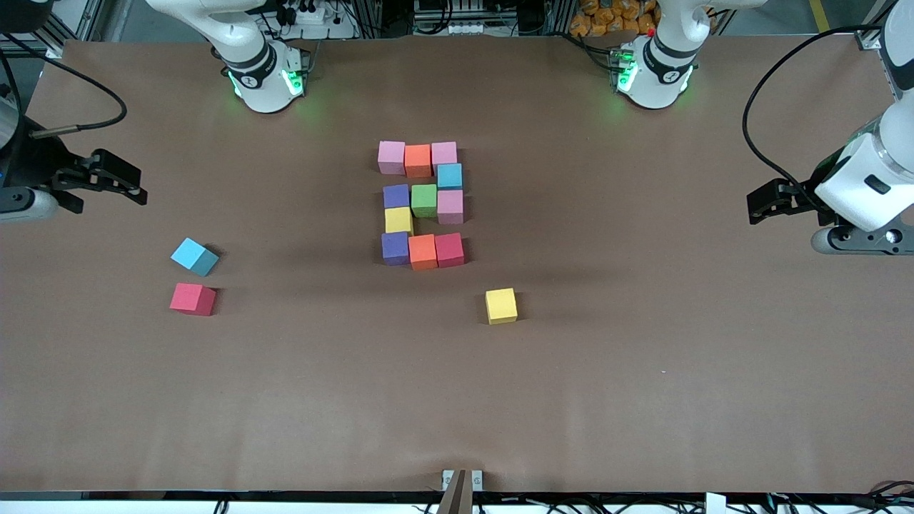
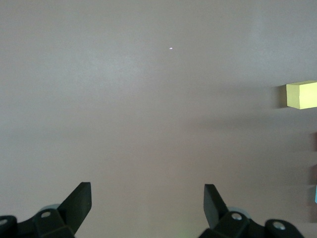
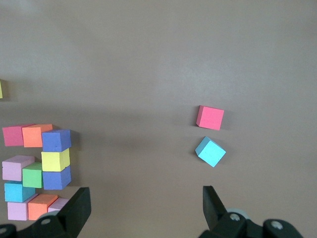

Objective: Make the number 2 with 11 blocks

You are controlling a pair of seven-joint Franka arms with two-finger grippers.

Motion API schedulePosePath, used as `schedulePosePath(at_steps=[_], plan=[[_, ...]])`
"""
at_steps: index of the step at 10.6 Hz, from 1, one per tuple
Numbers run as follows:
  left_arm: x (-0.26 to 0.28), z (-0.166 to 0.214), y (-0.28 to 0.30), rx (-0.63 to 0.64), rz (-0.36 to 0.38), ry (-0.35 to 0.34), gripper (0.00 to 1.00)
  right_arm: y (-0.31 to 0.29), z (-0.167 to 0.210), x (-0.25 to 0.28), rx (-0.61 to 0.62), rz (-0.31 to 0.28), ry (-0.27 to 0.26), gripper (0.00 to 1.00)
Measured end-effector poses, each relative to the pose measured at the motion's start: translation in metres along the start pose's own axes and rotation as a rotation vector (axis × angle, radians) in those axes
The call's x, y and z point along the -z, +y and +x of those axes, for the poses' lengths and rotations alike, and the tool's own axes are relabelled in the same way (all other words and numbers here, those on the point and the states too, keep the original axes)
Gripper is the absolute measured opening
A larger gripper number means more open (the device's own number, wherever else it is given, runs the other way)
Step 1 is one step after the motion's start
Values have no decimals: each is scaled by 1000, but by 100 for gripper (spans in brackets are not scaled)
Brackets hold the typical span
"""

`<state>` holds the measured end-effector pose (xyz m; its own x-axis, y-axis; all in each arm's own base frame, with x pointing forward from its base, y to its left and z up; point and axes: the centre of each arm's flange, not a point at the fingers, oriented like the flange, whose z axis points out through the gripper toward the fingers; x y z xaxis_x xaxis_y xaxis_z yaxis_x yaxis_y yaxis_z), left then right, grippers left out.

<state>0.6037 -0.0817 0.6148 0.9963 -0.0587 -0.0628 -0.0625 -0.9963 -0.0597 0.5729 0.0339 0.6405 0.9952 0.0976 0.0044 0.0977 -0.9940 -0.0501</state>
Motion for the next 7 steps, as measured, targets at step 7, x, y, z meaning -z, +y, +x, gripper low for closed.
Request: schedulePosePath(at_steps=[7], plan=[[-1,0,0,-6,0,-1,100,13,-8,12,-26,-2,11,100]])
